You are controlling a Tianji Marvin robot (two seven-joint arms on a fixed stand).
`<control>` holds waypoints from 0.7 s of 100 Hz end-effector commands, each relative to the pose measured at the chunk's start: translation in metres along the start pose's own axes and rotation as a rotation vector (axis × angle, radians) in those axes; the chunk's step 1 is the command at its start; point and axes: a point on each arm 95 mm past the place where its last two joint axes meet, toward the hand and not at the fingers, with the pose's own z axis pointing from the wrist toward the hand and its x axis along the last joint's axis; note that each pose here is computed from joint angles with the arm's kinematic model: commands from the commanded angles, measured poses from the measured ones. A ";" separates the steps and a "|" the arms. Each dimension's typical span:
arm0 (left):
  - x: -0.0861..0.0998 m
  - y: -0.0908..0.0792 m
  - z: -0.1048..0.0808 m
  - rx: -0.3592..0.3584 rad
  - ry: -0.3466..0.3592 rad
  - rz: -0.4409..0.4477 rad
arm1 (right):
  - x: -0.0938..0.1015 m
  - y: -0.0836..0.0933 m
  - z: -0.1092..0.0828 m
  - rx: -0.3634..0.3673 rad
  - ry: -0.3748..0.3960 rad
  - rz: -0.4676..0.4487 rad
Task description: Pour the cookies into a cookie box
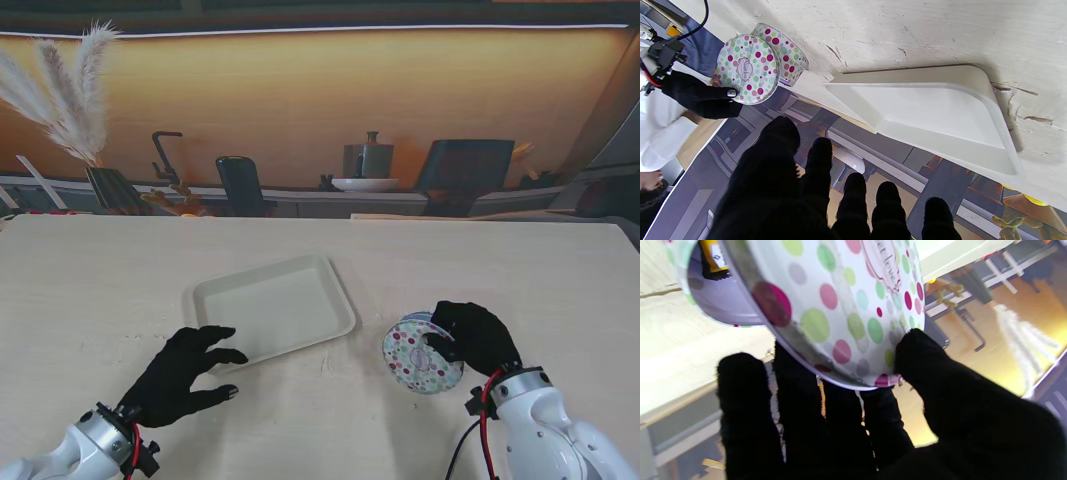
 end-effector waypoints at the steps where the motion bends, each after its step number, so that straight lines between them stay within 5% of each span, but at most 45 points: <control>1: 0.003 0.002 0.000 -0.015 0.000 -0.007 | -0.004 -0.001 0.006 -0.010 -0.030 0.015; 70: 0.004 0.004 0.002 -0.029 -0.006 -0.017 | -0.053 -0.021 0.032 -0.071 -0.240 0.037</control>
